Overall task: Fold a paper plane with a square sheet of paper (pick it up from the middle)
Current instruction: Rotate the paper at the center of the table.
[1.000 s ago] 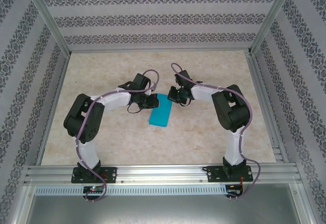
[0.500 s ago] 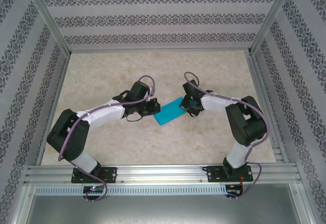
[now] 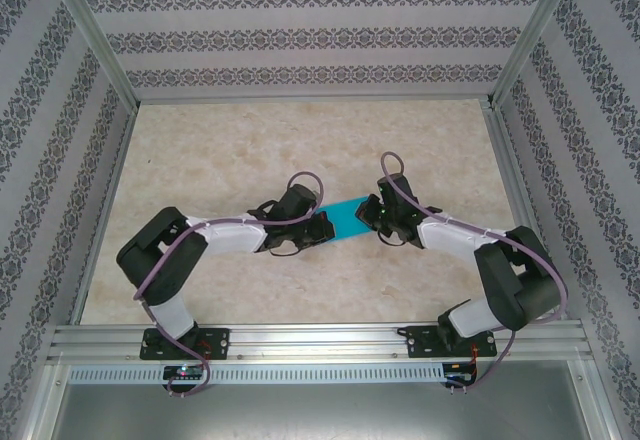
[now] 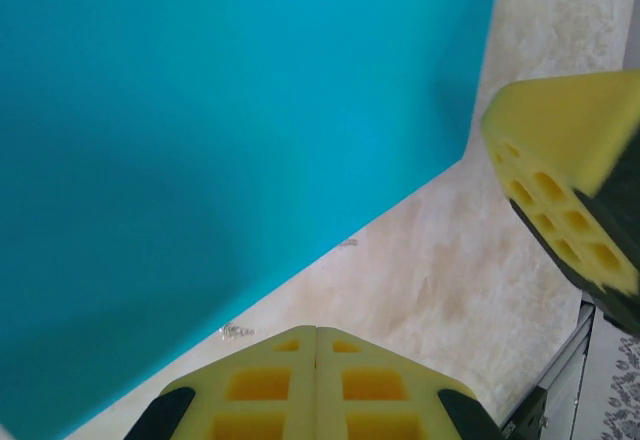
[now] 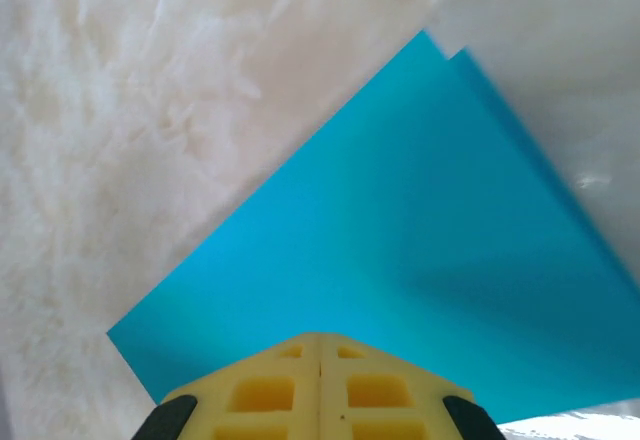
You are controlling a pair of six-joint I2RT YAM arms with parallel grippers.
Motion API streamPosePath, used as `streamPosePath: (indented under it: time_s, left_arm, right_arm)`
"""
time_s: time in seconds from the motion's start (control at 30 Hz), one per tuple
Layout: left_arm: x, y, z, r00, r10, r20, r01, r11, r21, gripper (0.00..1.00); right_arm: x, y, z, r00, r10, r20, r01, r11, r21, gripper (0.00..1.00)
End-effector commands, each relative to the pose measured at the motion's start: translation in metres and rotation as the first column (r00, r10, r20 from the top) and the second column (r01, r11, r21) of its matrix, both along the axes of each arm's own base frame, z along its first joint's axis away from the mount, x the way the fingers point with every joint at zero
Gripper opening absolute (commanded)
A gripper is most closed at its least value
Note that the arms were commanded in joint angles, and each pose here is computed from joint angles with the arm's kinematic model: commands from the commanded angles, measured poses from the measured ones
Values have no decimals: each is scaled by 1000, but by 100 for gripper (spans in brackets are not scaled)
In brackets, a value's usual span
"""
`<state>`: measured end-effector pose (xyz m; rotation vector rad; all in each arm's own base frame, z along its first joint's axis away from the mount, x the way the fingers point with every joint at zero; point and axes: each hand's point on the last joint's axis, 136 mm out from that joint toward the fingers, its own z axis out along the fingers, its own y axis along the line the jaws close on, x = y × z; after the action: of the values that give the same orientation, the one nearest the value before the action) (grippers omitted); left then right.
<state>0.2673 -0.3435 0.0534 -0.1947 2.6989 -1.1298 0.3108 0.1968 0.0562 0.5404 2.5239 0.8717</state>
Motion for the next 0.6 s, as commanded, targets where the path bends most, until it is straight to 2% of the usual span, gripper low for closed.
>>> streamPosePath:
  time_s: [0.0,0.2,0.57]
  left_arm:
    - [9,-14,3,998,53,19,-52,997,-49,0]
    - [8,-19,-4,997,75,-4,-75,995,-63,0]
    - [7,-25,-17,995,98,-35,-101,990,-94,0]
  right_arm:
    - [-7,24,2,996,81,33,-85,990,112,0]
    - [-17,35,-7,994,103,30,-107,981,162,0]
    - [-29,35,-25,995,100,-21,-95,983,158,0]
